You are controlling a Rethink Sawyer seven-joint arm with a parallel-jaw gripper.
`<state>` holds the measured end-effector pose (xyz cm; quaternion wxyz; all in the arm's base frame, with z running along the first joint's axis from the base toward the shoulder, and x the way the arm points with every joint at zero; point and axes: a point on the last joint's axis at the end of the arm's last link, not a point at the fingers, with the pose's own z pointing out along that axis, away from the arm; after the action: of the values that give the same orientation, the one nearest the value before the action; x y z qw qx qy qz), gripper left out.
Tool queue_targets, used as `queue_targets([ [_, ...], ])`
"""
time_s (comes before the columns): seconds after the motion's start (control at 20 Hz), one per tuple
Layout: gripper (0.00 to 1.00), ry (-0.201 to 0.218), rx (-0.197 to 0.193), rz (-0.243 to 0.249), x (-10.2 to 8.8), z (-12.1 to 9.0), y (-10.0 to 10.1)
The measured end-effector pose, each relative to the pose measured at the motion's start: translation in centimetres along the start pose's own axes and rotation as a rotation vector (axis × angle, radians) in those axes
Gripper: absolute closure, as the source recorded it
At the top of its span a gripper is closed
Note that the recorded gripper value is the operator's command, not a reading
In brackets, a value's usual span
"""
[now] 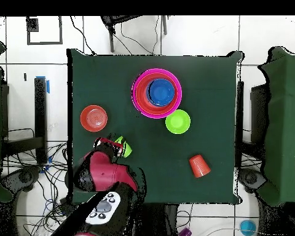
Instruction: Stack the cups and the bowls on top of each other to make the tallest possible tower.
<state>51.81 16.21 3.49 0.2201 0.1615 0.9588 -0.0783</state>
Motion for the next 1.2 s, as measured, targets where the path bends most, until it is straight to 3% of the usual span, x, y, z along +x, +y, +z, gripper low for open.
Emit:
queue_targets([
  [0.25,0.00,-0.006,-0.038,-0.020,0.7,2.2,-0.9],
  [0.5,0.00,0.020,-0.069,-0.046,1.9,4.1,-2.3],
  [0.7,0.00,0.044,-0.083,-0.064,2.4,4.9,-3.5],
  [1.2,0.00,0.058,-0.118,-0.078,2.4,5.3,-4.1],
])
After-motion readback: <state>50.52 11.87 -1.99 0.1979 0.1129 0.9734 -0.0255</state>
